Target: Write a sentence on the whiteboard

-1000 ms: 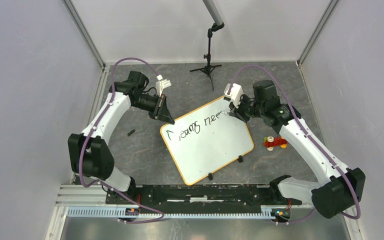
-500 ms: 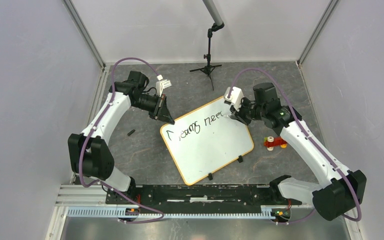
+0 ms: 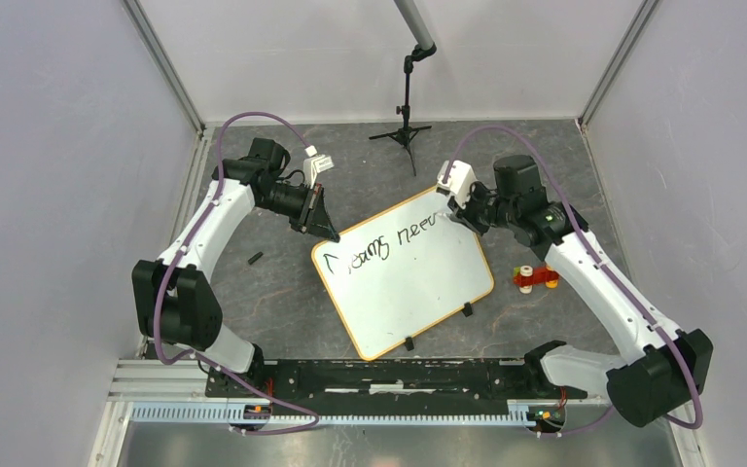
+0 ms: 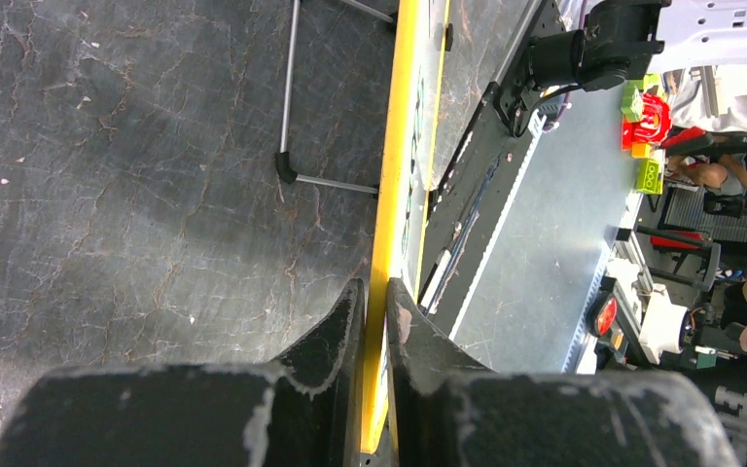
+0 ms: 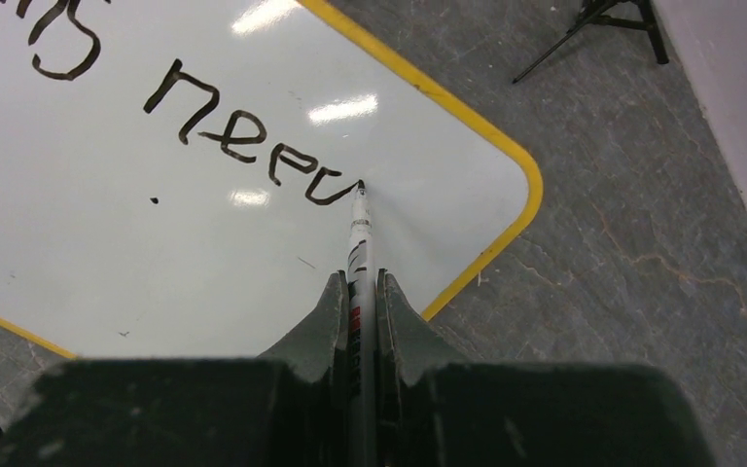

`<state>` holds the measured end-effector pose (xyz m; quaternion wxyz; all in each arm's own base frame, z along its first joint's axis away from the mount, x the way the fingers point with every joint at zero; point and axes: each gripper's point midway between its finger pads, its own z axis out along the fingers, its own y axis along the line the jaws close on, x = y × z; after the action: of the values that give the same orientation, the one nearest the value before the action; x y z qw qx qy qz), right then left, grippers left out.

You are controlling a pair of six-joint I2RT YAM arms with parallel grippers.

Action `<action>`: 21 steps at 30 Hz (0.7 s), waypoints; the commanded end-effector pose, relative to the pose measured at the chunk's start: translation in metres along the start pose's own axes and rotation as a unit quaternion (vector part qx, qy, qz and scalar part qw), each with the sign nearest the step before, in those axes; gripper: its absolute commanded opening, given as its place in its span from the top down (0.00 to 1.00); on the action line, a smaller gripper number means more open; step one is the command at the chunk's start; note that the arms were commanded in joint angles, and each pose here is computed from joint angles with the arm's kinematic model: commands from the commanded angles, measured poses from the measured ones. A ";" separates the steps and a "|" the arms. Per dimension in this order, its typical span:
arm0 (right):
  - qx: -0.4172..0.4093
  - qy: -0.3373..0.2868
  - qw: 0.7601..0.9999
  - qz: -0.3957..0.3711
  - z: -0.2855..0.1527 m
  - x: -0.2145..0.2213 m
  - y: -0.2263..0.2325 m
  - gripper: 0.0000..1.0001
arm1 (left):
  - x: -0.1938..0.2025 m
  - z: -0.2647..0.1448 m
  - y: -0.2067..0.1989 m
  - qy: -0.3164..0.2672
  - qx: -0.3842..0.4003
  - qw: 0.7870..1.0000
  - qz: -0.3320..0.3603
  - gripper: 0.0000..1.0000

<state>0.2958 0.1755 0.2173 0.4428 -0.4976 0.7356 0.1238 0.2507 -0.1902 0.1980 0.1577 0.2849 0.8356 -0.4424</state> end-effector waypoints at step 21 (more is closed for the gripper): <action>0.018 -0.021 1.000 -0.003 0.000 -0.018 -0.017 1.00 | -0.003 0.005 0.011 0.009 -0.028 0.999 0.042 0.98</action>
<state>0.3202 0.1792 0.2394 0.4710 -0.4860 0.7281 0.1088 0.2508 -0.1901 0.1979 0.1582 0.2859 0.8354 -0.4421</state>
